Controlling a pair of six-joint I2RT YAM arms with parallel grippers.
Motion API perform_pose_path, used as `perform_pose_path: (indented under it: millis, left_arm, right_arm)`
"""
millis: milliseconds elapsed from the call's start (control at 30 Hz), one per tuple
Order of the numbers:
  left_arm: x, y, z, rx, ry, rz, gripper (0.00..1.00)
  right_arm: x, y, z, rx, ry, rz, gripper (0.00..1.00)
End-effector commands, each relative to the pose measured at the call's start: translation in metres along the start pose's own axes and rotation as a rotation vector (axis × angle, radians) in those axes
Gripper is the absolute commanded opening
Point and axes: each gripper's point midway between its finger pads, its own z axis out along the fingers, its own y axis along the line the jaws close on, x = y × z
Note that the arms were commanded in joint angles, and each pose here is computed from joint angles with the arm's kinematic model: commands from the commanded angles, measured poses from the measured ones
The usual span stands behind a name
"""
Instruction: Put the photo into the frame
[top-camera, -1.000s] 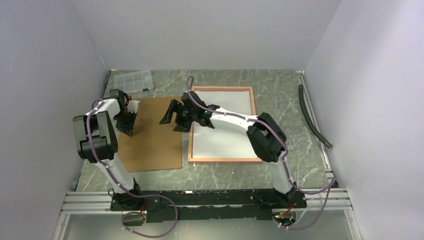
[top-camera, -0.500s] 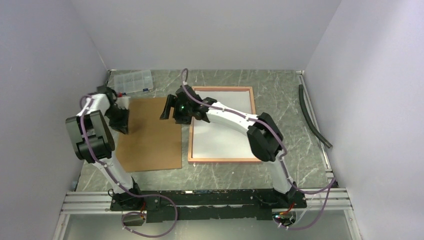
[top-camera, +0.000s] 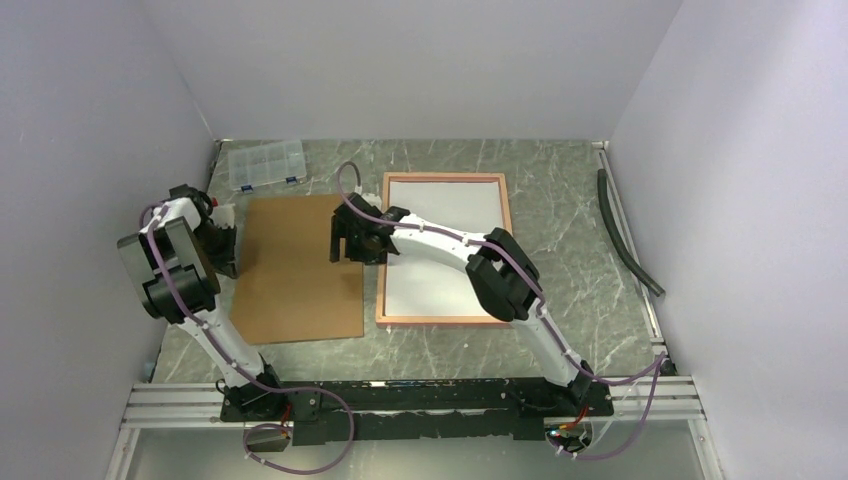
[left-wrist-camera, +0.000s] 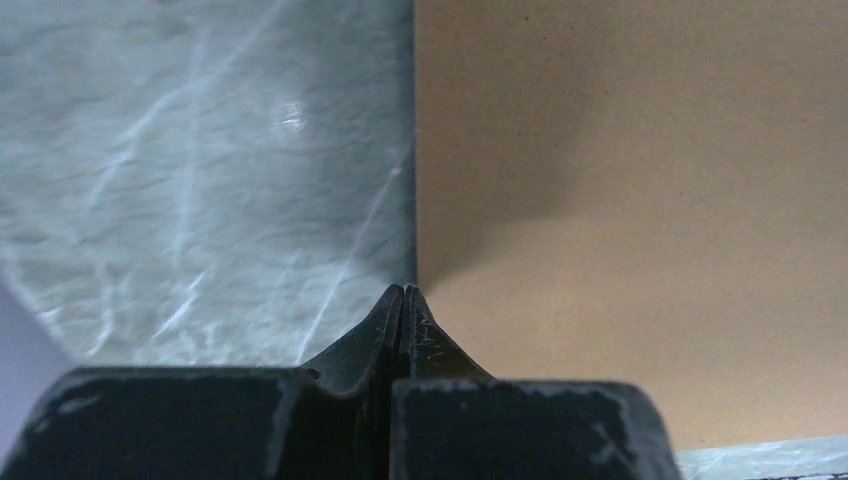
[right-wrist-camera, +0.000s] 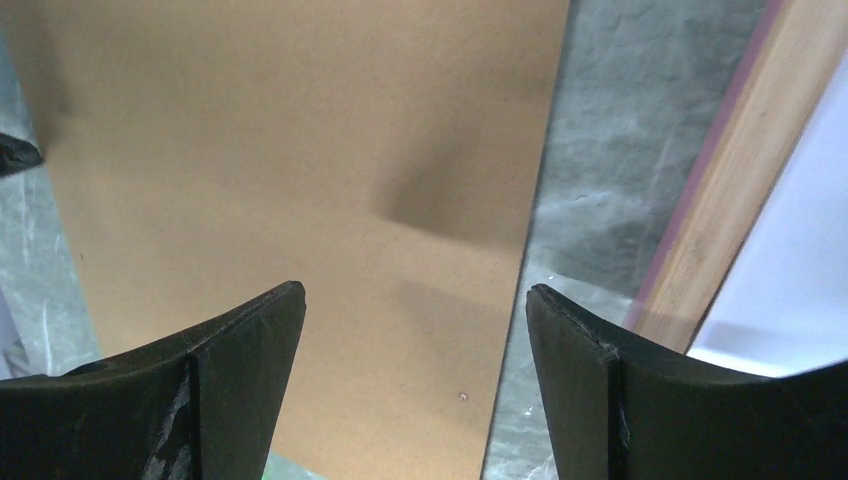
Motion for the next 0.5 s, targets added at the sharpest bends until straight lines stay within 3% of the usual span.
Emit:
perform_pose_path:
  millis: [0,300,467]
  left_arm:
    - [-0.004,-0.009,0.017,0.006,-0.004,-0.024,0.03]
    - [0.006,-0.055,0.036,0.094,0.072,0.007,0.03]
    - [0.011,-0.060,0.041,0.087,0.088,0.017,0.03]
  right_arm:
    - [-0.023,0.001,-0.004,0.030,-0.086,0.002,0.86]
    - [-0.010,0.000,0.024,0.050,-0.021,0.011,0.86]
    - [-0.013,-0.003,0.019,0.069,-0.035,0.009,0.86]
